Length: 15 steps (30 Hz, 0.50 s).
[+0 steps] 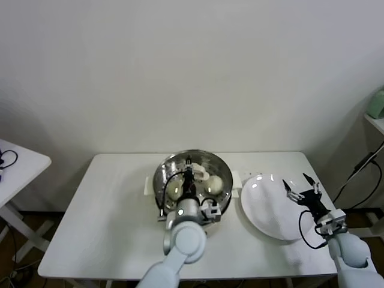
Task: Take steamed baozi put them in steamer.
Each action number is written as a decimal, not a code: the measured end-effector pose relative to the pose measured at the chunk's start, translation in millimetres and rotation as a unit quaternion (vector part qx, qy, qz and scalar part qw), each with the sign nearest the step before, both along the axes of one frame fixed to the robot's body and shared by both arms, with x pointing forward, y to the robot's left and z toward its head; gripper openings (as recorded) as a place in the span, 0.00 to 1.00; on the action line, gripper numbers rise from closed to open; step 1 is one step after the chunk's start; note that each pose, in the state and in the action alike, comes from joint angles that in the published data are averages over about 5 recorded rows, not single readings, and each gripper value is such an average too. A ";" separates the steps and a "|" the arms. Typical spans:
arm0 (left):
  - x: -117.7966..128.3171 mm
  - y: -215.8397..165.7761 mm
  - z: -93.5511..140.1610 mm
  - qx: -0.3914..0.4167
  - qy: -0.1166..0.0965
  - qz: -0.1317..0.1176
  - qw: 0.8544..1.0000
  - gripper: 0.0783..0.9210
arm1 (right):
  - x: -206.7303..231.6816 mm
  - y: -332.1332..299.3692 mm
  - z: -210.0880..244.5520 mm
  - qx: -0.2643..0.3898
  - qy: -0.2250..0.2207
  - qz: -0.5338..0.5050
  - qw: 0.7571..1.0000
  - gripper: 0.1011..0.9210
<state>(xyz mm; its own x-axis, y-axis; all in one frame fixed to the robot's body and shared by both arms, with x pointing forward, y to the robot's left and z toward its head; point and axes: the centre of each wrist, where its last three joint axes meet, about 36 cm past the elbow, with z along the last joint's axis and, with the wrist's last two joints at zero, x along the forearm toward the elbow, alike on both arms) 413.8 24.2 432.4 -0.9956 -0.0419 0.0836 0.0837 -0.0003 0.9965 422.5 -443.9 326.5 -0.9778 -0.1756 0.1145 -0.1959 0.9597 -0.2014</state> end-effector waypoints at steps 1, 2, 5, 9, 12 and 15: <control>-0.1 0.8 0.8 -0.001 -0.001 -0.001 1.000 0.33 | 0.1 -0.1 -0.1 0.000 0.000 0.000 1.000 0.88; -0.2 1.6 1.6 -0.001 -0.001 -0.001 1.000 0.36 | 0.1 -0.2 -0.3 0.000 0.000 0.000 1.000 0.88; -0.9 4.8 3.6 -0.002 -0.003 -0.004 1.000 0.46 | 0.2 -0.4 -0.7 0.000 0.001 0.001 1.000 0.88; -3.6 10.4 5.5 -0.003 -0.004 -0.006 1.000 0.60 | 0.5 -0.8 -1.1 -0.001 0.002 0.002 1.000 0.88; -6.7 15.0 7.5 -0.006 -0.003 -0.010 1.000 0.70 | 1.6 -1.0 -1.0 -0.002 0.003 0.003 1.000 0.88; -10.6 20.1 10.3 -0.012 0.000 -0.015 1.000 0.80 | 3.3 -1.1 -0.5 -0.003 0.003 0.004 1.000 0.88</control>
